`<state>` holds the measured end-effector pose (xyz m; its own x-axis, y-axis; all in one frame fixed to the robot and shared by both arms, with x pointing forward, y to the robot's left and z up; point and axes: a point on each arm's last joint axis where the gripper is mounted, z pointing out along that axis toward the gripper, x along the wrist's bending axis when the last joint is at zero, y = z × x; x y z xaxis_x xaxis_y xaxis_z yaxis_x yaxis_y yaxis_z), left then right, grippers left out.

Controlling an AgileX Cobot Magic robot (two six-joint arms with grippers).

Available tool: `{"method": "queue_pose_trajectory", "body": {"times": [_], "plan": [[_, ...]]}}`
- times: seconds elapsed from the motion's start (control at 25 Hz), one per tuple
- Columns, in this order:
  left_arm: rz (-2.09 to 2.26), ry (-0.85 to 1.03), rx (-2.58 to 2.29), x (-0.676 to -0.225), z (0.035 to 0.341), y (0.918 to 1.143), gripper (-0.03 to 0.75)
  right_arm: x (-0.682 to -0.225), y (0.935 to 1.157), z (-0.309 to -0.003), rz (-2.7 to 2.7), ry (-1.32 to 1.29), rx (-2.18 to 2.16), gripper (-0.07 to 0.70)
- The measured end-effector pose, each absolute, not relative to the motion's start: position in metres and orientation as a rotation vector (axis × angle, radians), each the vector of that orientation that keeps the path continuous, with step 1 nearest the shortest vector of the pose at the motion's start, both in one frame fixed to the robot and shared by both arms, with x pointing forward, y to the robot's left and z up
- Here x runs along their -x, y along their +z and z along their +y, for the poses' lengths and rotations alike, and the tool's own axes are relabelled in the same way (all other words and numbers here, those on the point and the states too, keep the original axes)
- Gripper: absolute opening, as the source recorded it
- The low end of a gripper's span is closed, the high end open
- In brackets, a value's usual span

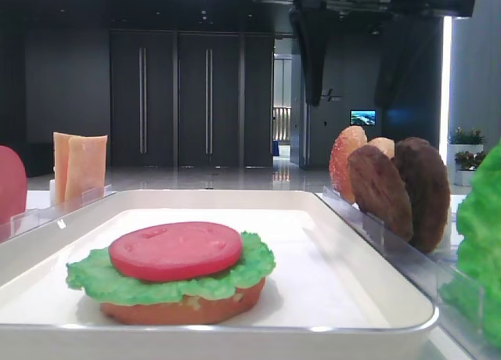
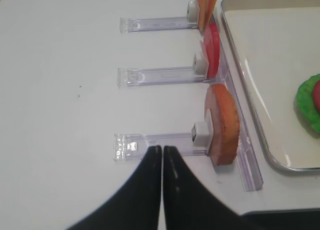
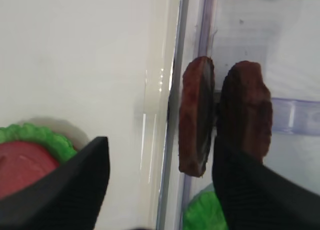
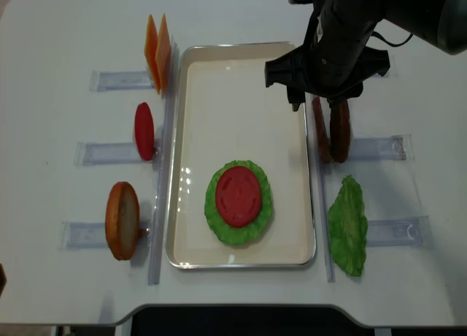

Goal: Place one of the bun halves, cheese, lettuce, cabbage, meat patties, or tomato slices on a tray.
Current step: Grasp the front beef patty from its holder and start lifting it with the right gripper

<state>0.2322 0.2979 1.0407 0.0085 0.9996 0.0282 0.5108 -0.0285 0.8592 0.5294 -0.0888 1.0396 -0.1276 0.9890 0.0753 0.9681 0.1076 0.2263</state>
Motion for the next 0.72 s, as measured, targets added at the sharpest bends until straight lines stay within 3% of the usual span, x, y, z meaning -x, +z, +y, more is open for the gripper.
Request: {"method": "queue_pose_trajectory", "body": {"times": [0.72], "plan": [[1.578, 0.928, -1.617, -0.232, 0.298, 1.041, -0.001, -0.541, 1.01, -0.085, 2.3, 0.204, -1.942, 0.426]]}}
